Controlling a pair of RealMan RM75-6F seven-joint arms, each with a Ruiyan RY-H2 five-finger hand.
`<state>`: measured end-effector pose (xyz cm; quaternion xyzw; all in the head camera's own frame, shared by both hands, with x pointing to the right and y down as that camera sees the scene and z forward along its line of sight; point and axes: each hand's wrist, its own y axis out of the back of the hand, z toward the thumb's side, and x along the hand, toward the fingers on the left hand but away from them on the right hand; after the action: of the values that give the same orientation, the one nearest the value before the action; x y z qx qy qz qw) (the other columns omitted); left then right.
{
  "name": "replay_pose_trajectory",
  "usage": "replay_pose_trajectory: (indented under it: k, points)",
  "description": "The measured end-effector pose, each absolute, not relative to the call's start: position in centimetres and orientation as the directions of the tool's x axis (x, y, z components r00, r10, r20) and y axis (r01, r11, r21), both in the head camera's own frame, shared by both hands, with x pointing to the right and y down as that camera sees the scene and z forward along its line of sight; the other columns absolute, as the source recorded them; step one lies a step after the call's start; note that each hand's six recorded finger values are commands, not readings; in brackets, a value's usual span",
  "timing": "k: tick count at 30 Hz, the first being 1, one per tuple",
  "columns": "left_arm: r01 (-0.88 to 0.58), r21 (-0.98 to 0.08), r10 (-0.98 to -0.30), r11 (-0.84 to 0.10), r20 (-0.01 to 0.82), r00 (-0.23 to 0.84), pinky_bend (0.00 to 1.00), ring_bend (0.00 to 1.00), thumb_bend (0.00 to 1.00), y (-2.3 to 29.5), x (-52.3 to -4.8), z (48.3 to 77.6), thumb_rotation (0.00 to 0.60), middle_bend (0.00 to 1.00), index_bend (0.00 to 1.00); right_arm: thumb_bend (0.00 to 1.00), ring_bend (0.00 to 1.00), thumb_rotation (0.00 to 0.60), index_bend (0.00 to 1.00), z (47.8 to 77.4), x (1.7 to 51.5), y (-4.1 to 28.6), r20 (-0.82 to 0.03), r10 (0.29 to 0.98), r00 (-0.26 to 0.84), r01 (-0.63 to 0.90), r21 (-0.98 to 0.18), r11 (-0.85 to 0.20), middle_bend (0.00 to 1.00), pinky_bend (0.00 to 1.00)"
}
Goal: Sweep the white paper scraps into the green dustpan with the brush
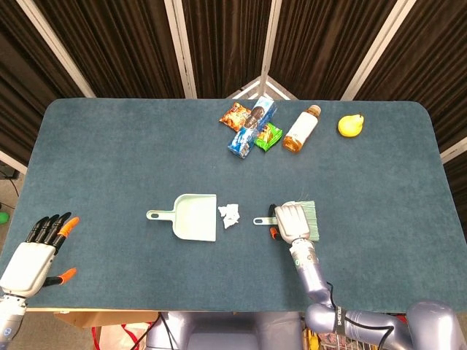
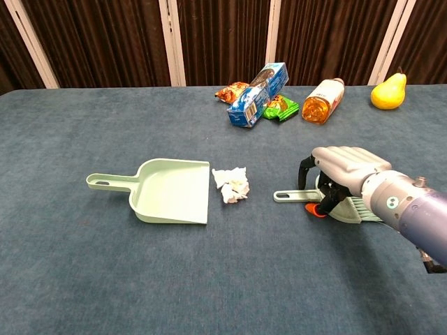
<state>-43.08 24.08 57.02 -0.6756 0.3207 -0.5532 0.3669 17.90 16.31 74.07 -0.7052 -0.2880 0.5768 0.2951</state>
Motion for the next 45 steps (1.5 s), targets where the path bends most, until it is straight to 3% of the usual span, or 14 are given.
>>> replay_pose_trajectory:
  k: [8,19,33,37,40,45]
  points:
    - [-0.027,-0.849,-0.838,-0.527,0.514,0.184,0.00,0.00,0.00,24.0,-43.0,57.1,0.600,0.00,0.00,0.47,0.98,0.600,0.78,74.2,17.9,16.6,-0.653,0.739,0.168,0.066,-0.740,-0.669,0.93,0.89]
    - [-0.024,-0.843,-0.831,-0.537,0.525,0.183,0.00,0.00,0.00,24.0,-42.9,57.3,0.600,0.00,0.00,0.48,0.98,0.600,0.80,72.2,16.8,15.8,-0.628,0.751,0.204,0.130,-0.743,-0.657,0.93,0.89]
    - [0.030,-0.837,-0.818,-0.547,0.541,0.195,0.00,0.00,0.00,23.4,-41.7,57.3,0.600,0.00,0.00,0.48,0.98,0.600,0.80,66.4,16.0,12.6,-0.571,0.788,0.230,0.291,-0.733,-0.615,0.93,0.89]
    - [0.057,-0.838,-0.816,-0.542,0.542,0.202,0.01,0.00,0.06,22.4,-40.6,57.3,0.600,0.00,0.00,0.48,0.98,0.600,0.80,65.4,16.3,12.0,-0.563,0.795,0.226,0.307,-0.734,-0.606,0.93,0.89]
    - [0.071,-0.841,-0.815,-0.537,0.539,0.212,0.08,0.02,0.11,21.0,-39.3,57.2,0.600,0.01,0.03,0.48,0.98,0.600,0.80,64.7,16.8,11.5,-0.557,0.801,0.220,0.314,-0.737,-0.599,0.93,0.89]
    - [0.128,-0.856,-0.826,-0.501,0.517,0.225,0.27,0.19,0.16,18.3,-37.4,57.4,0.600,0.18,0.11,0.51,0.98,0.600,0.79,64.0,17.6,11.0,-0.553,0.806,0.208,0.327,-0.737,-0.591,0.93,0.89]
